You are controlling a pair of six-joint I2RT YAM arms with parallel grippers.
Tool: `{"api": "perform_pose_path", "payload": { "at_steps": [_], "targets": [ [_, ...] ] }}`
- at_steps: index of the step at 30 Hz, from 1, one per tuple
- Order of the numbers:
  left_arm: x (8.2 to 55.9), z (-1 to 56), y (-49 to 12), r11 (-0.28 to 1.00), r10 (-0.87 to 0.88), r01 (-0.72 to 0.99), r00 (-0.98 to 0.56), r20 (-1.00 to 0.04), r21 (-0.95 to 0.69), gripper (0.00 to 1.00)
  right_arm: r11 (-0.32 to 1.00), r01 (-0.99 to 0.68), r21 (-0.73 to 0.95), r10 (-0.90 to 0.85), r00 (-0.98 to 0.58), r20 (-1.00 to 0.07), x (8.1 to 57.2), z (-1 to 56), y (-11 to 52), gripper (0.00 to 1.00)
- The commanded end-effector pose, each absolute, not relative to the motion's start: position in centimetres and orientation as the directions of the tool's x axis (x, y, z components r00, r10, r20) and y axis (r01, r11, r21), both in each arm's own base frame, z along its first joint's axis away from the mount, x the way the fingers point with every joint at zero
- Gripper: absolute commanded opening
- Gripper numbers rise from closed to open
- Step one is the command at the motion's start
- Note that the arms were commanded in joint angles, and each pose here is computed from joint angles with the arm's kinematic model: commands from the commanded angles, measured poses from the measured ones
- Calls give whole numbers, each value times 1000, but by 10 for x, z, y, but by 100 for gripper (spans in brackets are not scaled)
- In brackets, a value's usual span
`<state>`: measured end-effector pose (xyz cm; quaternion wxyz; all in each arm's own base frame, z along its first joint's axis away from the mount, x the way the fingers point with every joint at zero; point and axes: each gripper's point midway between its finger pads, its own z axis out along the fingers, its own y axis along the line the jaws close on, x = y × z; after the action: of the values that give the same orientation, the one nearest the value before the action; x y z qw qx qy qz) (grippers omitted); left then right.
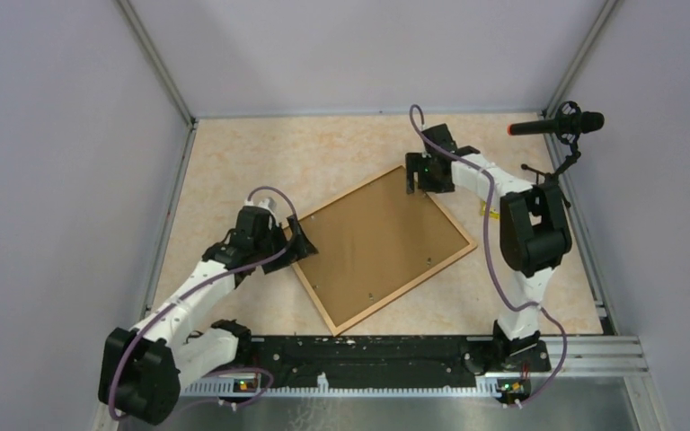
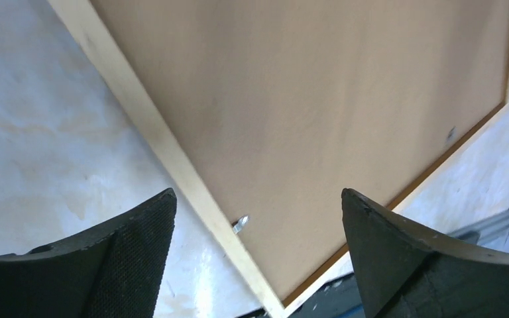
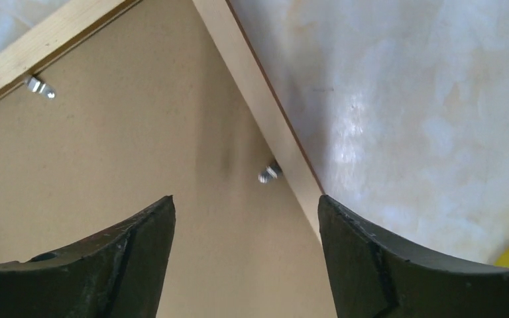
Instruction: Put the photo into the frame
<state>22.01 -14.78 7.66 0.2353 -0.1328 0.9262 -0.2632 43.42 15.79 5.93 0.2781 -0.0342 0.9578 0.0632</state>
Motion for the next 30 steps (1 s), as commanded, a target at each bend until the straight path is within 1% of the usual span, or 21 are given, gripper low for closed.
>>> {"api": "perform_pose_path", "payload": {
  "at_steps": [1, 2, 5, 7, 9, 11, 14, 16, 18, 19, 21, 24, 26, 28, 30],
  "targets": [
    [275, 132, -131, 867, -385, -38, -684, -620, -496, 99, 992, 84, 99, 126, -795, -593, 408, 121, 132, 78],
    [286, 142, -133, 871, -374, -8, -659, -653, -491, 99, 985, 136, 107, 172, -795, -582, 397, 120, 126, 78],
    [319, 159, -141, 887, -324, 58, -628, -708, -458, 99, 941, 306, 144, 334, -775, -537, 361, 110, 112, 78],
    [342, 163, -149, 897, -283, 90, -637, -718, -433, 99, 902, 408, 139, 421, -760, -496, 336, 99, 104, 78],
    [369, 166, -157, 906, -249, 106, -648, -719, -410, 99, 875, 468, 126, 469, -752, -463, 314, 90, 99, 78],
    [392, 150, -160, 915, -225, 94, -687, -691, -392, 99, 851, 513, 107, 505, -749, -429, 294, 77, 94, 78],
    [412, 133, -176, 872, -219, 117, -776, -592, -476, 98, 832, 533, 152, 546, -742, -389, 275, 63, 97, 77],
    [426, 115, -184, 862, -190, 139, -803, -565, -488, 98, 823, 528, 211, 567, -734, -373, 267, 57, 103, 76],
    [429, 88, -187, 858, -183, 96, -861, -474, -505, 97, 804, 531, 267, 594, -712, -374, 266, 54, 106, 71],
    [429, 79, -189, 852, -172, 95, -878, -447, -516, 96, 799, 525, 294, 601, -709, -368, 265, 52, 109, 68],
    [427, 66, -191, 846, -152, 109, -889, -431, -522, 95, 791, 524, 316, 611, -709, -353, 262, 47, 113, 63],
    [416, 47, -191, 826, -148, 91, -917, -370, -556, 93, 788, 532, 309, 614, -715, -335, 260, 38, 114, 55],
    [404, 39, -193, 807, -158, 66, -933, -322, -586, 91, 793, 534, 293, 608, -719, -336, 261, 31, 113, 47],
    [388, 34, -192, 799, -173, 28, -946, -274, -601, 88, 813, 515, 273, 583, -728, -360, 267, 26, 111, 39],
    [370, 31, -191, 789, -203, -23, -953, -225, -615, 85, 847, 476, 239, 532, -750, -392, 276, 23, 108, 34]
  ]
}}
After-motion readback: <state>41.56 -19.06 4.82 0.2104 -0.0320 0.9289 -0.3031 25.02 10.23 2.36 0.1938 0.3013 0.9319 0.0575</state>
